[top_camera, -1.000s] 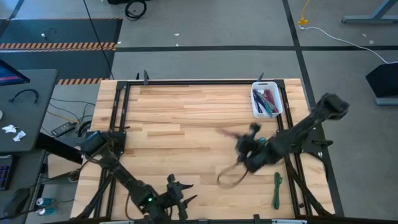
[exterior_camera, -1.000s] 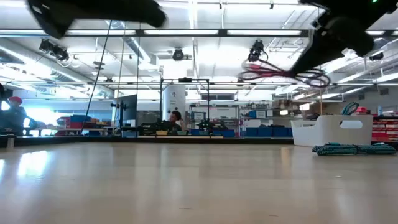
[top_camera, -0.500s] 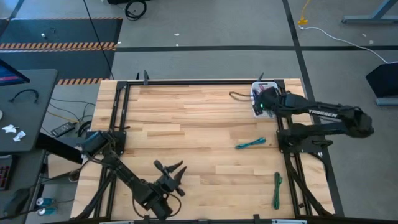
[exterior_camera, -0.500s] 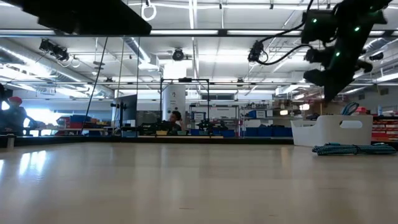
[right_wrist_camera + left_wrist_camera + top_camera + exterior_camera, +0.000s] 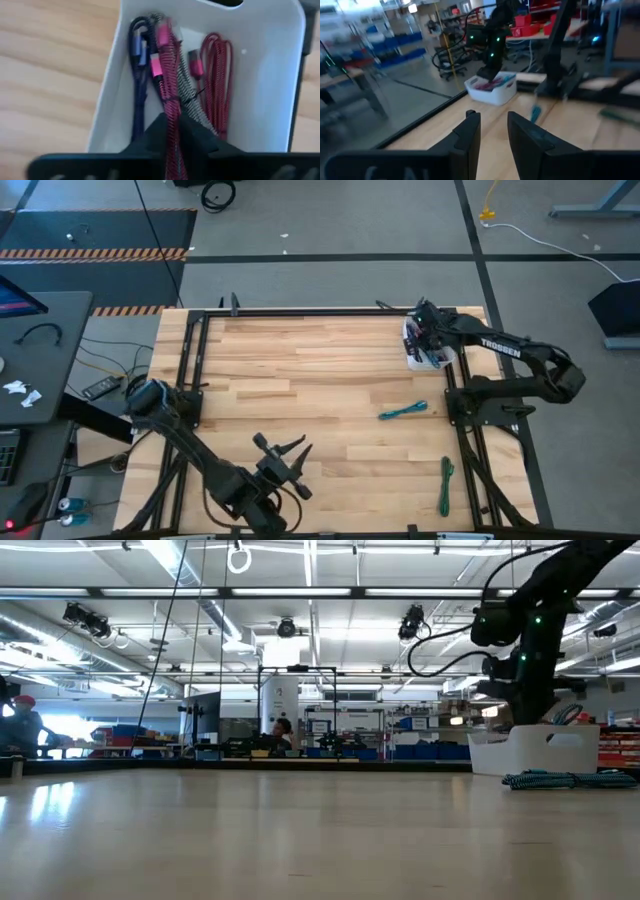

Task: Pick and place USB-C Cables
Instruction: Put the black pink charger cable into the bin, then put the black blue charger cable into the bin

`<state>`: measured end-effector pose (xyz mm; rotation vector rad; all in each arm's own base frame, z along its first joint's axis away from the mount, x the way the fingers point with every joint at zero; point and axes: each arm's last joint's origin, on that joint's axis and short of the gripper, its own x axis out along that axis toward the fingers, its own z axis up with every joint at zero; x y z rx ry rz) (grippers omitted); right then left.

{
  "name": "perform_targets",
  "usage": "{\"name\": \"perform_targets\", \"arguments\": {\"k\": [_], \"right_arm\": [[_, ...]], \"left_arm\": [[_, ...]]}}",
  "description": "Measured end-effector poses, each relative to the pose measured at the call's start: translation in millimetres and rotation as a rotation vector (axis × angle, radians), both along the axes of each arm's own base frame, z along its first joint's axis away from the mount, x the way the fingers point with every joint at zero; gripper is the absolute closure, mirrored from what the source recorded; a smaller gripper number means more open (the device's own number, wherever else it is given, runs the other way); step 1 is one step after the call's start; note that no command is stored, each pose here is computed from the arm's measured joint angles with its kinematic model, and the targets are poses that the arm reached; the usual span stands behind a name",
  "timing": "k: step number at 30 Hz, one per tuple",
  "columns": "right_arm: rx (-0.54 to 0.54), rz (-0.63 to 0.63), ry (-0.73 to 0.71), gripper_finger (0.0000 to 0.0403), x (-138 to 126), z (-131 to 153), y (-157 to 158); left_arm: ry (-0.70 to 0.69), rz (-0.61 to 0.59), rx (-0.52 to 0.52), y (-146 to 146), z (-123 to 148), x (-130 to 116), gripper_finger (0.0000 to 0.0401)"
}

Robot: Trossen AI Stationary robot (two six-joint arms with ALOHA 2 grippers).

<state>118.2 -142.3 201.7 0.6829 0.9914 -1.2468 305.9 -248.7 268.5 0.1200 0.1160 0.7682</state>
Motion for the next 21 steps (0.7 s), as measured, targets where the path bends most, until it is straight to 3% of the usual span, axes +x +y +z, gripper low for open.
{"name": "perform_targets", "arguments": {"k": [4,8,12,15,18,21], "right_arm": [[0.012,0.038,-0.073,0.028,3,29,-3],[-0.029,0.105,-0.241,0.0234,13,77,2],[-0.149,0.153,-0.393,0.0219,22,129,17],[-0.213,0.223,-0.524,0.0222,27,166,36],[-0.236,0.337,-0.644,0.0226,34,188,59],[-0.209,0.48,-0.712,0.0228,42,192,84]], "left_arm": [[-0.06,-0.016,-0.127,12,60,-1,0.0298],[-0.018,-0.059,-0.198,39,115,-27,0.0299],[0.1,-0.098,-0.178,67,141,-63,0.0299],[0.111,-0.106,-0.246,92,159,-81,0.0299],[0.178,-0.107,-0.311,121,167,-76,0.0299],[0.308,-0.146,-0.339,149,161,-43,0.0298]]}}
